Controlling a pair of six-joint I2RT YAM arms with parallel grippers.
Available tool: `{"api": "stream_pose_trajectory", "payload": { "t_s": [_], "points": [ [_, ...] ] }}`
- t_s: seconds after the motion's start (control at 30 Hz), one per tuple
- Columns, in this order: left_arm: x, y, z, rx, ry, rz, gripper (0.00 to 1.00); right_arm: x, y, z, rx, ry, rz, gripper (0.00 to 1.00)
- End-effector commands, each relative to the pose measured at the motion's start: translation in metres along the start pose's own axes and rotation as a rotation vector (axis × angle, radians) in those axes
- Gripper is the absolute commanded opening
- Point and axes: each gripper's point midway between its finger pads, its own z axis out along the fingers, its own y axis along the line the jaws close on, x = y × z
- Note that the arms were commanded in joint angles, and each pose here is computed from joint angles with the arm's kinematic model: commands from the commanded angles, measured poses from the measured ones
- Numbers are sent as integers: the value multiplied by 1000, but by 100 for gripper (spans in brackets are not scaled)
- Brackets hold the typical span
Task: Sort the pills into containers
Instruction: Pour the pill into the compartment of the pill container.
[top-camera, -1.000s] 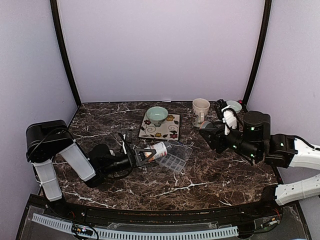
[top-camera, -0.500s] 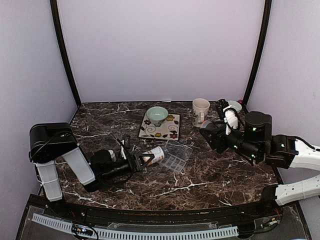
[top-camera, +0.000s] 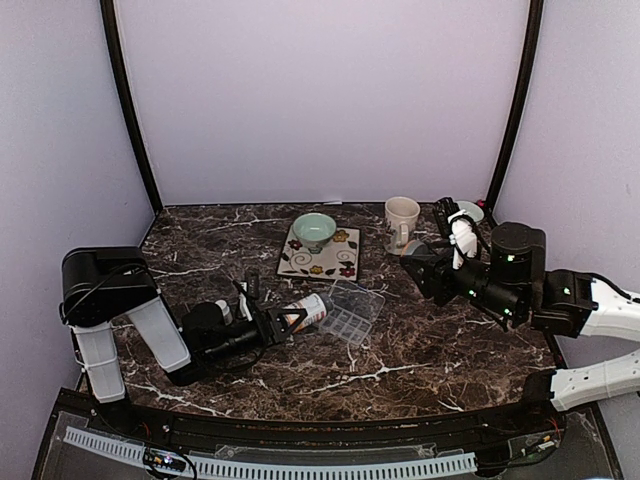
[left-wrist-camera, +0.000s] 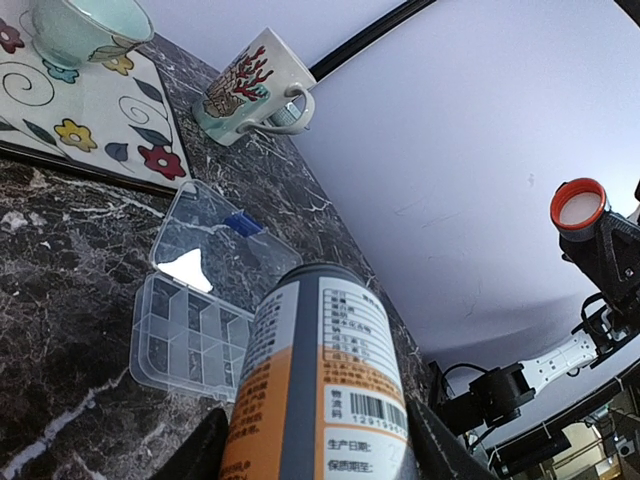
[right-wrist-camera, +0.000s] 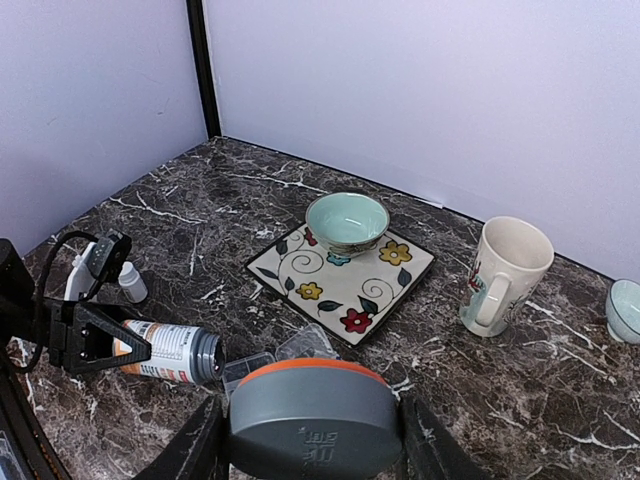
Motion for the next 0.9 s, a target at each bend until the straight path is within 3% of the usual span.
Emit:
{"api": "stream_pose_trajectory", "payload": {
  "t_s": [0.0,0.87],
  "points": [
    [-14,-20,1,70,-62,26,0,-12,-3,-2,9,-44,26,15],
    [-3,-1,14,-48,8,29,0,-13,-2,-3,3,-44,22,15]
  ]
}}
